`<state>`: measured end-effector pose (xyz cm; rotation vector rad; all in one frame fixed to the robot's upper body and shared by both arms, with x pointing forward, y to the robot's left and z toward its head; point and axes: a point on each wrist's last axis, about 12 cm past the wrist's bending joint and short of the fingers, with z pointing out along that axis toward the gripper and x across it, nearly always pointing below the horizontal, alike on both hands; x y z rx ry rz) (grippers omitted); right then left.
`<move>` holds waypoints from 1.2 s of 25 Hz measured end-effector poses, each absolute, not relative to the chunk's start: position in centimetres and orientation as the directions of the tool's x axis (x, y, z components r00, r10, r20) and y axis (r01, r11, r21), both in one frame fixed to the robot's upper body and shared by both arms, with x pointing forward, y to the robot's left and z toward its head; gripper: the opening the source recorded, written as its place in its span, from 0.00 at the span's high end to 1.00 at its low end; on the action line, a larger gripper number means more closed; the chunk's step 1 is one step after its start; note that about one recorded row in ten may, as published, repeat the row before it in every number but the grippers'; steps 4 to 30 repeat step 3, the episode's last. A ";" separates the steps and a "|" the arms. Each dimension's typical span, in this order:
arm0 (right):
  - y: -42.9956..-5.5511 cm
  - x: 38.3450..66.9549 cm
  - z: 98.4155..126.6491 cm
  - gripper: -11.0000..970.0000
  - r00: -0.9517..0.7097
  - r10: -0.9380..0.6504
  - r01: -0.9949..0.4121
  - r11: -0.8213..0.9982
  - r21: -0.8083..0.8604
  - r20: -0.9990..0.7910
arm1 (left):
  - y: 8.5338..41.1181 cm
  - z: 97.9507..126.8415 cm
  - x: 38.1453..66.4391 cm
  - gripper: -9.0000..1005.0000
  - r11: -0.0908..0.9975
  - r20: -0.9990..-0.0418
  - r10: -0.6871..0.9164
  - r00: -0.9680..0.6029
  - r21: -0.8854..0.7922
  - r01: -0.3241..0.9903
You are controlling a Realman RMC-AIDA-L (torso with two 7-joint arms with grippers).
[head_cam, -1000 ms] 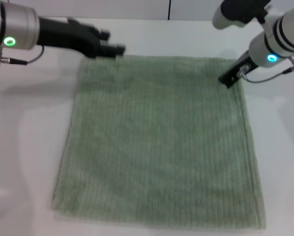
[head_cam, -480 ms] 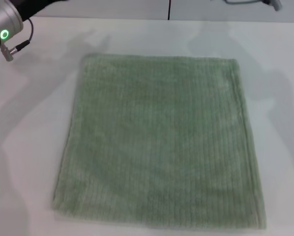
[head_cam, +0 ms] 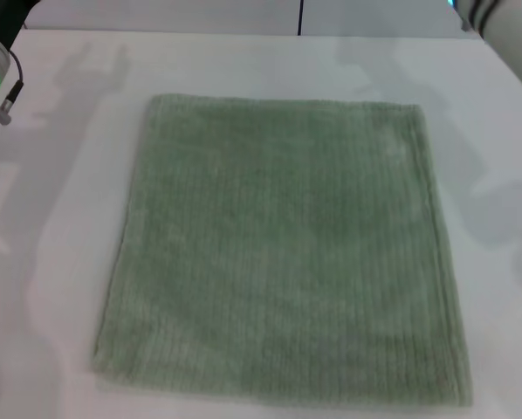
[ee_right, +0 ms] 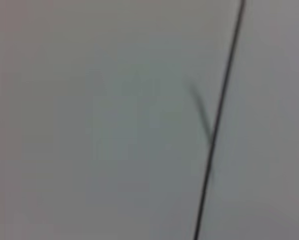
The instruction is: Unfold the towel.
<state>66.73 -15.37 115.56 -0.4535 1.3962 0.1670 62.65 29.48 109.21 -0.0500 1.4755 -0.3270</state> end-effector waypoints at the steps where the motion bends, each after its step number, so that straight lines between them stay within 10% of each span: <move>1: -15.4 66.7 115.6 0.99 0.179 -0.150 -0.376 0.903 -0.209 -0.972 | 29.5 109.2 62.7 0.39 0.955 -0.967 -0.246 0.060 -0.232 0.186; 30: -16.8 65.8 114.6 0.99 0.243 -0.109 -0.361 0.912 -0.194 -0.964 | 29.3 108.9 62.6 0.39 0.958 -0.969 -0.242 0.059 -0.229 0.171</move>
